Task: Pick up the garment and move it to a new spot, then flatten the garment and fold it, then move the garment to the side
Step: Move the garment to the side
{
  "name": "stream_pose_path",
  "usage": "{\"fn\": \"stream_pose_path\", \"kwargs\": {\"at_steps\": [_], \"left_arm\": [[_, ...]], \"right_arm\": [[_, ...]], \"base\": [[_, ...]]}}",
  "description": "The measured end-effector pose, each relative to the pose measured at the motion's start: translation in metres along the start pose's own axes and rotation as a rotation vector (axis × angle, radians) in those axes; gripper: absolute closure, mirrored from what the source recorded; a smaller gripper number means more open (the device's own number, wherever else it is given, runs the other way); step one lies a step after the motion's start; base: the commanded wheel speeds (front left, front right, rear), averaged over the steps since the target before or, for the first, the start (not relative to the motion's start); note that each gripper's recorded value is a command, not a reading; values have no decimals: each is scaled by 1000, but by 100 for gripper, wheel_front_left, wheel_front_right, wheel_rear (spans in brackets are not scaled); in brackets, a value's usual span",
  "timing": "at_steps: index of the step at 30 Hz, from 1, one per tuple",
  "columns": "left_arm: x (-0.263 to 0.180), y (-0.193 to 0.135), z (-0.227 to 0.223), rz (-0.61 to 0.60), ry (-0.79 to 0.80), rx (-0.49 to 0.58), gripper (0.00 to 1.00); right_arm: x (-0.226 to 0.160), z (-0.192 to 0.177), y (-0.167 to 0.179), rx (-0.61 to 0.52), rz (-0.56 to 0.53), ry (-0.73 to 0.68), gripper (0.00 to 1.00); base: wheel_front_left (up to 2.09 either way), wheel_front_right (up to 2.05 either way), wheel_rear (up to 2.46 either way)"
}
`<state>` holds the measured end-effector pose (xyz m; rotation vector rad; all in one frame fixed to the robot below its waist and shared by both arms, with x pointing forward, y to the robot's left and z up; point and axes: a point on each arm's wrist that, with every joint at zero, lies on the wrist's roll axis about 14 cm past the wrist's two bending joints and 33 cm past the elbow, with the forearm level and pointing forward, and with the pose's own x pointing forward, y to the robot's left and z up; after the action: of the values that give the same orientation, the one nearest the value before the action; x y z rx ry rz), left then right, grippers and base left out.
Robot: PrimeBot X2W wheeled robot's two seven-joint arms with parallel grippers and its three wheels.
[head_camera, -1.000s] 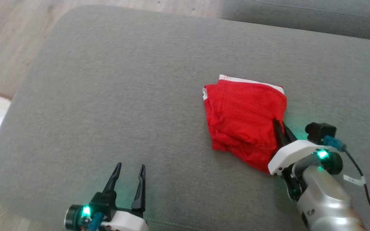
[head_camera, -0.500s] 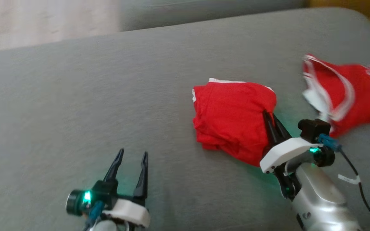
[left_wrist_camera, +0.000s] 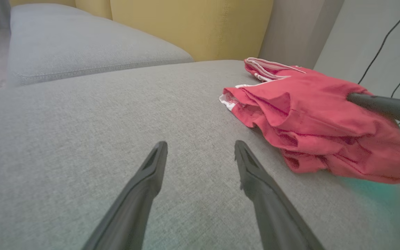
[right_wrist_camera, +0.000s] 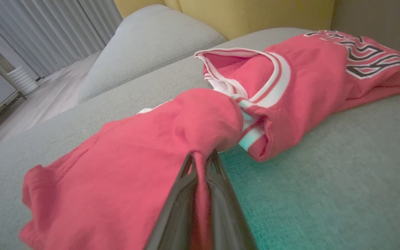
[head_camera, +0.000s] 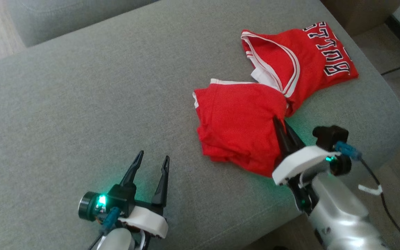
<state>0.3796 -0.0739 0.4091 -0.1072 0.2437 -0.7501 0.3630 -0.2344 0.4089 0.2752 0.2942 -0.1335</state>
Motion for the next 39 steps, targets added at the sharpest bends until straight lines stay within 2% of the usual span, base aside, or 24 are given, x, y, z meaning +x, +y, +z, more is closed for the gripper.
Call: {"fn": "stream_pose_path", "kwargs": {"at_steps": [5,9,14,18,19,20,23,28,30,33,35,36,39], "left_arm": [[-1,3,-9,0,21,-6,0],[-4,11,-14,17,33,-11,0],[-7,23,-19,50,42,-24,0],[-11,32,-25,79,54,-31,0],[-12,34,-27,84,59,-31,0],[-13,36,-28,89,62,-32,0],[-12,42,-29,102,62,-31,0],[-11,51,-27,125,55,-25,0],[-12,57,-24,150,47,-23,0],[-14,67,-18,192,31,-16,0],[-17,74,-12,223,18,-7,0],[-17,74,-12,223,18,-7,0],[-24,87,-3,280,-6,4,0]], "right_arm": [[25,39,10,-61,39,-77,100],[49,83,5,-198,59,-138,100],[63,115,-52,-367,-44,-106,100],[64,124,-103,-437,-157,-37,100],[63,125,-113,-442,-184,-23,18],[62,124,-123,-452,-211,-6,0],[61,124,-145,-426,-280,15,0],[64,130,-148,-413,-304,-15,0],[70,145,-132,-398,-275,-90,0],[79,160,-89,-385,-187,-203,0],[80,149,-62,-364,-132,-228,0],[80,149,-62,-364,-132,-228,0],[73,114,-34,-313,-70,-208,0]], "base": [[0,0,0],[0,0,0],[0,0,0],[0,0,0],[0,0,0],[0,0,0],[0,0,0],[0,0,0],[0,0,0],[0,0,0],[0,0,0],[0,0,0],[0,0,0]]}}
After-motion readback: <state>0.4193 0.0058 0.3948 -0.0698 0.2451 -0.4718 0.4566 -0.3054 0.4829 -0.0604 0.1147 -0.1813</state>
